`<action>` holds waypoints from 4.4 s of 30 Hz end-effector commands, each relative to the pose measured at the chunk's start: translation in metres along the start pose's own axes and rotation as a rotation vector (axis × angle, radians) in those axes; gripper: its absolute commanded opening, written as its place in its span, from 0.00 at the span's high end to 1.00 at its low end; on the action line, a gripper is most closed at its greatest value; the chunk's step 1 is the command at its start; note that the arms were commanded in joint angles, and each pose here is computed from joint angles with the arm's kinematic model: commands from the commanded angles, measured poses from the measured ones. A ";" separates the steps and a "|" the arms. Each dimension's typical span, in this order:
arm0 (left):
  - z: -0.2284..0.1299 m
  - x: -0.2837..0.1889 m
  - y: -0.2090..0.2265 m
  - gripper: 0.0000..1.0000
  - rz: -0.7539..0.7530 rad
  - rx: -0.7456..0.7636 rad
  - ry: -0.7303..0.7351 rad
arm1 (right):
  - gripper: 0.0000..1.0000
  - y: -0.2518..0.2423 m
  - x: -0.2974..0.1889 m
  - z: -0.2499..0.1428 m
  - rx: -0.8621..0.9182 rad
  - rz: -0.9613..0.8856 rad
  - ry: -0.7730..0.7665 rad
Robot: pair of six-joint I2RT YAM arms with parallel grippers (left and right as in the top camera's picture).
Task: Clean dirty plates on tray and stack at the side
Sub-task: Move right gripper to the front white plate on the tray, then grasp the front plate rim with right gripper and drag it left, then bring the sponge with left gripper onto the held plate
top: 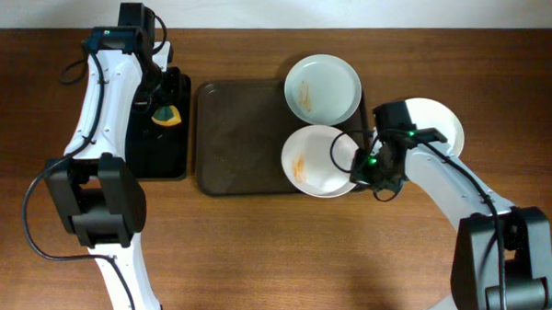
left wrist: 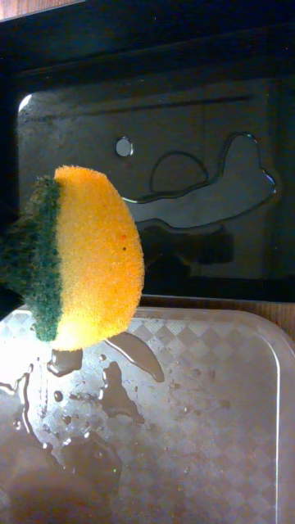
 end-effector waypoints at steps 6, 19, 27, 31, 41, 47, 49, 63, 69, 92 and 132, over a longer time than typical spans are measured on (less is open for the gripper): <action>0.000 -0.003 -0.002 0.99 -0.019 0.015 -0.007 | 0.96 0.077 0.009 -0.012 -0.069 0.184 0.015; 0.000 -0.003 -0.002 0.99 -0.019 0.016 -0.007 | 0.89 0.110 -0.013 -0.002 -0.082 0.124 -0.105; -0.001 -0.003 -0.002 0.99 -0.019 0.015 -0.006 | 0.78 0.089 -0.085 -0.006 -0.114 -0.140 -0.104; -0.001 -0.003 -0.002 0.99 -0.018 0.015 -0.001 | 0.78 0.083 -0.084 -0.026 -0.121 -0.185 -0.014; -0.003 -0.003 -0.002 0.99 -0.017 0.015 0.005 | 0.78 0.071 -0.085 -0.042 -0.140 -0.288 0.047; -0.003 -0.003 -0.002 0.99 -0.018 0.014 0.006 | 0.51 0.071 -0.079 -0.021 -0.105 -0.232 -0.028; -0.003 -0.003 -0.002 0.99 -0.018 0.014 0.006 | 0.47 0.073 -0.069 -0.015 -0.111 -0.169 -0.028; -0.003 -0.003 -0.002 0.99 -0.018 0.014 0.004 | 0.47 0.047 0.025 0.013 0.065 -0.080 0.144; -0.002 -0.003 -0.002 0.99 -0.018 0.015 0.001 | 0.61 0.048 0.008 0.027 0.000 -0.025 0.106; -0.003 -0.003 -0.004 0.99 -0.036 0.014 0.007 | 0.93 0.047 0.051 0.031 -0.104 -0.154 0.136; -0.009 -0.003 -0.012 0.99 -0.036 0.032 0.031 | 0.44 0.128 0.068 0.008 -0.202 0.043 0.118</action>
Point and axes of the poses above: each gripper's point midway between its finger pads, its own x axis out along the fingers, its own y axis along the line the jaws close on, z = x × y, the point moved 5 cm from there along -x, back along the fingers, and after that the axes turned 6 degrees about -x, right-handed, at the moved point
